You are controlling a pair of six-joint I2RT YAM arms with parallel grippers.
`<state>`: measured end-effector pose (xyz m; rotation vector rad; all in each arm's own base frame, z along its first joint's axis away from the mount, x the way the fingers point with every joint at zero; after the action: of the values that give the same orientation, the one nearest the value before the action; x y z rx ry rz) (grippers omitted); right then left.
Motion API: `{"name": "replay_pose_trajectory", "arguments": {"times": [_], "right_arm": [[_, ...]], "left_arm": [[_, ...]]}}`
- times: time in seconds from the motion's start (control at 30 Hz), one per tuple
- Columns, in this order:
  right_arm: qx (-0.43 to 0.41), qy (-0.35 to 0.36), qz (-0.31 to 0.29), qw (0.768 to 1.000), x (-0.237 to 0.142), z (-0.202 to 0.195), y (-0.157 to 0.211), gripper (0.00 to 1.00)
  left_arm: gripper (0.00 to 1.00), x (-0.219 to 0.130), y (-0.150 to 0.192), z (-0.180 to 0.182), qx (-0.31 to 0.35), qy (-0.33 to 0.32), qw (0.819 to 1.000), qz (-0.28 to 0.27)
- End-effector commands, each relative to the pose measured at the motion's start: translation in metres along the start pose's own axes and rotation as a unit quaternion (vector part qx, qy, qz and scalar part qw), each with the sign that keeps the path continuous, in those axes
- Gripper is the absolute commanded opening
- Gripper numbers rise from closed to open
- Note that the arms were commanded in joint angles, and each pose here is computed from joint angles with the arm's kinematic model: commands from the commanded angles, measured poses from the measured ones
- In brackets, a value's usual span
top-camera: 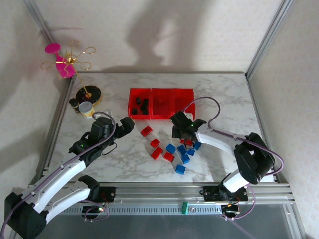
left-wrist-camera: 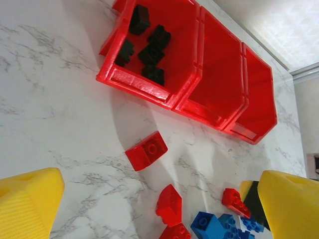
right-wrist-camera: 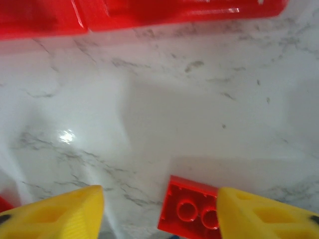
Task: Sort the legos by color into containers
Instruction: Pick up the lego from the center of the table.
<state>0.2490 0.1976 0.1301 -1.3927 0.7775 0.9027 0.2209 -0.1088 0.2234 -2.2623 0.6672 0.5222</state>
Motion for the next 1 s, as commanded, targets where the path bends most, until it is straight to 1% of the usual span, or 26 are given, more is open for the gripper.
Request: {"name": "replay_pose_trajectory", "arguments": {"times": [0.0, 0.17, 0.4, 0.83, 0.97], "right_arm": [[0.02, 0.019, 0.014, 1.0, -0.001, -0.012, 0.012, 0.69], [0.033, 0.034, 0.014, 0.999, 0.005, -0.021, 0.017, 0.76], [0.043, 0.047, 0.023, 0.998, 0.01, -0.027, 0.022, 0.82], [0.025, 0.079, 0.042, 0.996, 0.018, -0.019, 0.019, 0.86], [0.015, 0.092, 0.059, 0.994, 0.024, -0.013, 0.019, 0.86]], "left_arm": [[1.0, 0.003, 0.008, -0.001, 0.012, 0.009, 1.0, 0.015], [1.0, 0.005, 0.012, -0.005, 0.021, 0.011, 0.999, 0.022], [1.0, 0.007, 0.017, -0.005, 0.03, 0.004, 0.999, 0.027], [1.0, 0.006, 0.017, -0.004, 0.04, -0.004, 0.999, 0.025], [1.0, 0.005, 0.017, -0.003, 0.043, -0.005, 0.999, 0.023]]}}
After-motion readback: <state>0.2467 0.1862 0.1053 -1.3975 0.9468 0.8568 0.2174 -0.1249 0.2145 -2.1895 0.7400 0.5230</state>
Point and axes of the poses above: each hand's point on the last joint's axis, 136 mm out from that joint toward the fingers, its own x axis out along the fingers, its own z axis along the line the jaws close on, y = z × x, the point moved 7 cm from there along -x, back along the fingers, and after that the axes turned 5 degrees about -x, right-handed, at the moved point
